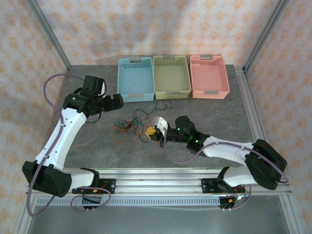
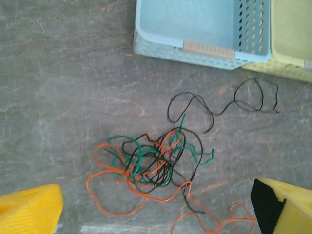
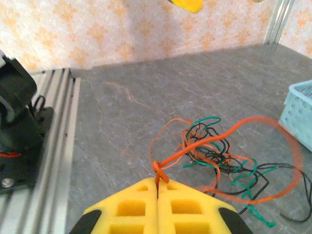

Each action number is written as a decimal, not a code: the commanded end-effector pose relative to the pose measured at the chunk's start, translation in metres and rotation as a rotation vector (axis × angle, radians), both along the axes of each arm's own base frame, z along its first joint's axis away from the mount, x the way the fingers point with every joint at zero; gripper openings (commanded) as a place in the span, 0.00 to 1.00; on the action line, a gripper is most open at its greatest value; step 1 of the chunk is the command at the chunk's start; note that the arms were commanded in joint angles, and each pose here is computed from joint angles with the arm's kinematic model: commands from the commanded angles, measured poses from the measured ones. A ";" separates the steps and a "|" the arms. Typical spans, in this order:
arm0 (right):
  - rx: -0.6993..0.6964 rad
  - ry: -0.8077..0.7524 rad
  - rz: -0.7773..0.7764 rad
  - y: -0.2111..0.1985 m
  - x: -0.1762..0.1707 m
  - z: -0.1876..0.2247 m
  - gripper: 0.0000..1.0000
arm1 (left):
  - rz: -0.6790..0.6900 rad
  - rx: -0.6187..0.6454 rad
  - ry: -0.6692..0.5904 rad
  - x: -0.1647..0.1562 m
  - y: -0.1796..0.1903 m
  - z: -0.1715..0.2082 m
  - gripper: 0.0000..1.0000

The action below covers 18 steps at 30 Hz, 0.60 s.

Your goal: Untangle the cables

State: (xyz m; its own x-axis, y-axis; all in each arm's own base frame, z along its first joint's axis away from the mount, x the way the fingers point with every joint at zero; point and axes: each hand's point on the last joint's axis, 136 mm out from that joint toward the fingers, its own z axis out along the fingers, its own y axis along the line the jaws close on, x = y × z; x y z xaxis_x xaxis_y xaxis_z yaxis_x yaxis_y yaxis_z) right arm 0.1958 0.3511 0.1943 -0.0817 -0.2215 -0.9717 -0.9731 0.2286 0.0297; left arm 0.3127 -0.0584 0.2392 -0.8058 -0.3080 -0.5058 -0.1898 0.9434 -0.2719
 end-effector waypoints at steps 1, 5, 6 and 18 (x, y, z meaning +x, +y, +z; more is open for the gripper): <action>-0.004 0.234 0.046 -0.008 -0.016 -0.007 0.00 | -0.063 0.037 -0.164 -0.026 0.005 0.058 1.00; -0.011 0.320 0.089 -0.009 -0.022 0.009 0.00 | -0.296 -0.129 -0.402 -0.039 -0.043 0.090 0.95; -0.013 0.338 0.094 -0.010 -0.023 0.014 0.00 | -0.371 -0.144 -0.464 -0.047 -0.057 0.097 0.95; 0.024 0.380 0.168 -0.022 -0.040 0.051 0.00 | -1.046 0.125 -0.790 -0.092 -0.123 0.078 0.92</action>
State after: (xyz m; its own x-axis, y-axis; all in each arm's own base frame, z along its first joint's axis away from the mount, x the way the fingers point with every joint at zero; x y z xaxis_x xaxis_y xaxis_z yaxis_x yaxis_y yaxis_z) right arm 0.1632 0.3311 0.2276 -0.3923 -0.2570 -0.8832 -0.9198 0.1139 0.3754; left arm 0.2293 -0.1599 0.3009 -0.3866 0.2343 -0.8920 0.6739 0.7321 -0.0997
